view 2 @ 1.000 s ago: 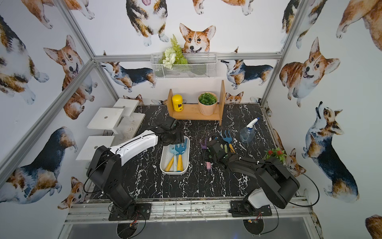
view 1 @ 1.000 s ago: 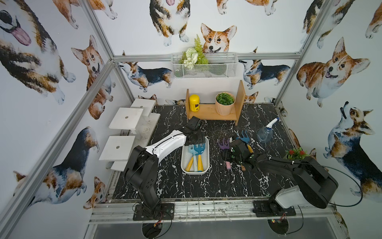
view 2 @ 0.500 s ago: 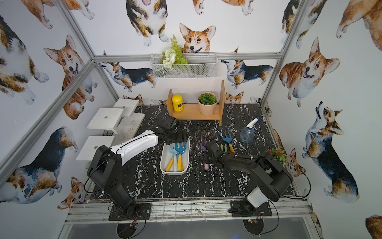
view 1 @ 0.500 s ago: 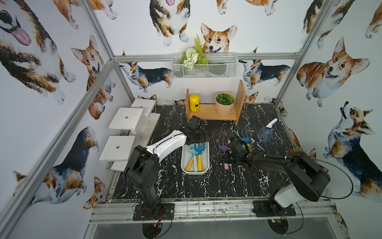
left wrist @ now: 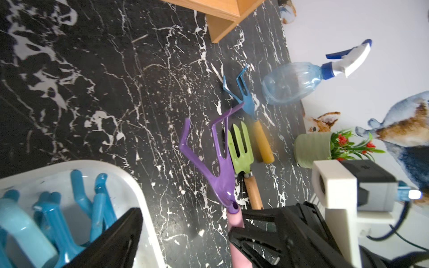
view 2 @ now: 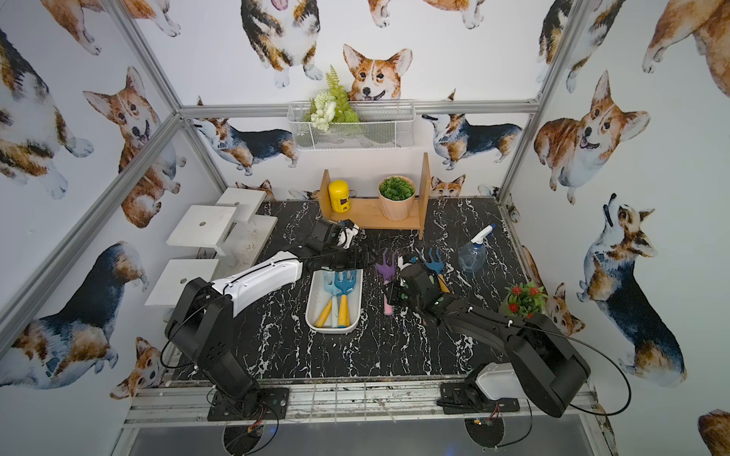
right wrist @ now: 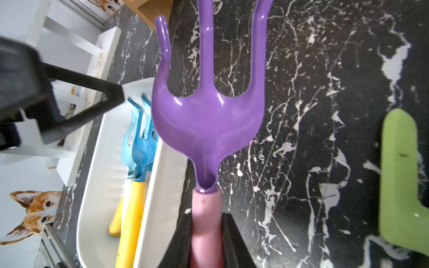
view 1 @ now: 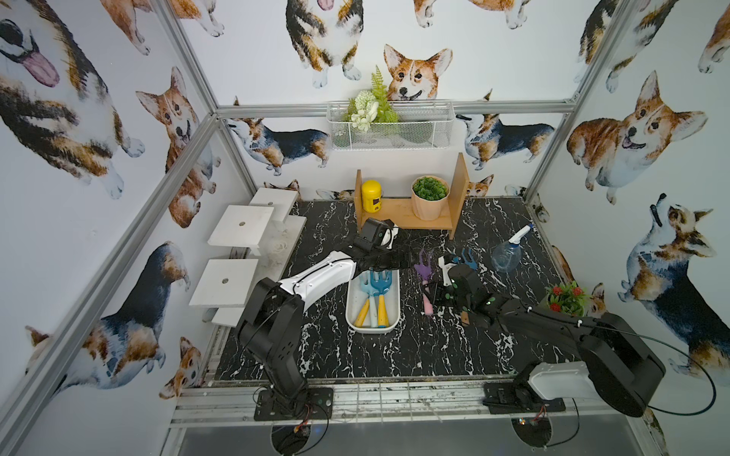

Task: Put the rake into the storage box
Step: Pick up the rake at the center of the board, then place the rake in the storage box.

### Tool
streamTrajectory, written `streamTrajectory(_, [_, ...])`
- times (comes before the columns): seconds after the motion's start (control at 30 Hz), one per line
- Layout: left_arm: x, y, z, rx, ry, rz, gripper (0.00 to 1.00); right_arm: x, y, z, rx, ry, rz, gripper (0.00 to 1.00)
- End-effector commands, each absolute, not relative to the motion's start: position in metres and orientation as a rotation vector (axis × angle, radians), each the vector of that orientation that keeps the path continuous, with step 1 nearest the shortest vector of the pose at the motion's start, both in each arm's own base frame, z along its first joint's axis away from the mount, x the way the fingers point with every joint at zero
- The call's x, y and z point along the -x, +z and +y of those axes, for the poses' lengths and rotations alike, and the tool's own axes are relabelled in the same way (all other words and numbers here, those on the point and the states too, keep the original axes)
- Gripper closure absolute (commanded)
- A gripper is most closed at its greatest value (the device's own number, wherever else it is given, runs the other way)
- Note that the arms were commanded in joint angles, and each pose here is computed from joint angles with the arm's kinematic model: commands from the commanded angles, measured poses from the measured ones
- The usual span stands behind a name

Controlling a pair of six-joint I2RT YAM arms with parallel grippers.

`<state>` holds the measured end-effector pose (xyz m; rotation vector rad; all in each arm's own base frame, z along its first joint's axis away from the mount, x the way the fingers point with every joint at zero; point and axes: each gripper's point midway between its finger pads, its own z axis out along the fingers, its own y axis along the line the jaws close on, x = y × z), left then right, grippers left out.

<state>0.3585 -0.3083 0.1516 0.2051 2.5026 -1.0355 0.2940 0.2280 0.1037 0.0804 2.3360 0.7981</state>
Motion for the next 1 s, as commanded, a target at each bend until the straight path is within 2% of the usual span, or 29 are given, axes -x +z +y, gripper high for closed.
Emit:
streamTrajectory(0.0, [-0.357,0.159,-0.321,-0.280,-1.131,2.451,0.08,-0.300,0.124,0.240,-0.070,0.885,2.267,1.00])
streamTrajectory(0.17, [-0.357,0.152,-0.324,-0.297,-1.144,2.461,0.14,-0.304,0.140,0.246,-0.064,0.930,2.224,1.00])
streamTrajectory(0.37, [-0.364,0.145,-0.331,-0.292,-1.168,2.455,0.26,-0.309,0.156,0.256,-0.059,0.991,2.186,1.00])
streamTrajectory(0.5, [-0.369,0.146,-0.335,-0.302,-1.179,2.431,0.29,-0.308,0.158,0.262,-0.063,1.042,2.183,1.00])
streamTrajectory(0.57, [-0.370,0.146,-0.335,-0.306,-1.178,2.424,0.39,-0.307,0.157,0.265,-0.057,1.051,2.187,1.00])
streamTrajectory(0.6, [-0.370,0.147,-0.335,-0.309,-1.179,2.419,0.48,-0.307,0.157,0.266,-0.055,1.048,2.189,1.00])
streamTrajectory(0.7, [-0.367,0.145,-0.331,-0.305,-1.166,2.422,0.82,-0.306,0.155,0.270,-0.040,1.038,2.196,0.99])
streamTrajectory(0.77, [-0.362,0.141,-0.326,-0.307,-1.146,2.443,1.00,-0.306,0.156,0.272,-0.029,1.028,2.199,0.99])
streamTrajectory(0.83, [-0.358,0.139,-0.320,-0.310,-1.110,2.457,1.00,-0.307,0.155,0.272,-0.026,1.023,2.201,0.98])
streamTrajectory(0.9, [-0.355,0.138,-0.310,-0.295,-1.069,2.463,1.00,-0.306,0.155,0.273,-0.023,1.024,2.199,0.91])
streamTrajectory(0.97, [-0.354,0.138,-0.299,-0.264,-1.032,2.465,1.00,-0.307,0.155,0.271,-0.034,1.013,2.195,0.63])
